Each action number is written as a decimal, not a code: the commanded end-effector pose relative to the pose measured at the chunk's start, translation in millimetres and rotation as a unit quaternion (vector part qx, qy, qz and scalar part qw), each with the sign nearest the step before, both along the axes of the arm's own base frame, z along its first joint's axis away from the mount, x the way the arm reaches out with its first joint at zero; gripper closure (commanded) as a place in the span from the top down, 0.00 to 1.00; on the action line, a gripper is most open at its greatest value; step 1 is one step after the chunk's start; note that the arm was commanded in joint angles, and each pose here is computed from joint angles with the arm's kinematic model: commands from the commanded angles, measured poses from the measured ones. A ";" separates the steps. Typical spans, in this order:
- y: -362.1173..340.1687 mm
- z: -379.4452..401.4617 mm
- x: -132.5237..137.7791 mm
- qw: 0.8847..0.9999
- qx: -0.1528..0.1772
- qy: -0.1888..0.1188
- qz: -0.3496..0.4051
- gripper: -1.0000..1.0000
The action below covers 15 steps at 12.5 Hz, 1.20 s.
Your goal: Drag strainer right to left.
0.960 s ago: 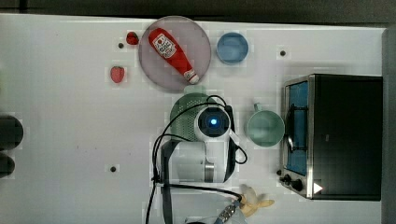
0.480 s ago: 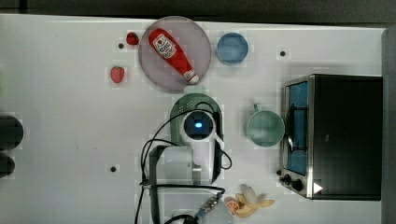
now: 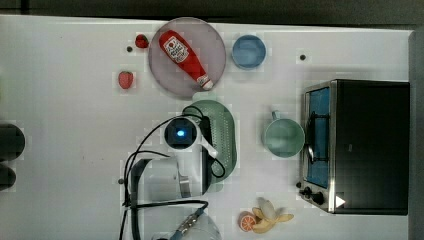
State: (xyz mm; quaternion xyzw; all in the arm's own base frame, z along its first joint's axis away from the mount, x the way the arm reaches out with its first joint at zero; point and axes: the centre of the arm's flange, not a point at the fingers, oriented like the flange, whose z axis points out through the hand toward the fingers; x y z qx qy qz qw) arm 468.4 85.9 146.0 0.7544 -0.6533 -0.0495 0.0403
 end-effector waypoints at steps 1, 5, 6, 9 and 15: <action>39.8 13.7 -1.1 0.998 -0.005 -0.021 -0.052 1.00; 91.3 18.8 -10.0 0.997 -0.002 -0.026 -0.074 1.00; 102.6 19.8 -11.8 0.997 -0.001 -0.027 -0.070 1.00; 134.2 16.9 -14.0 0.998 0.003 -0.028 -0.065 1.00; 197.5 11.1 -8.3 0.996 0.032 -0.026 -0.076 1.00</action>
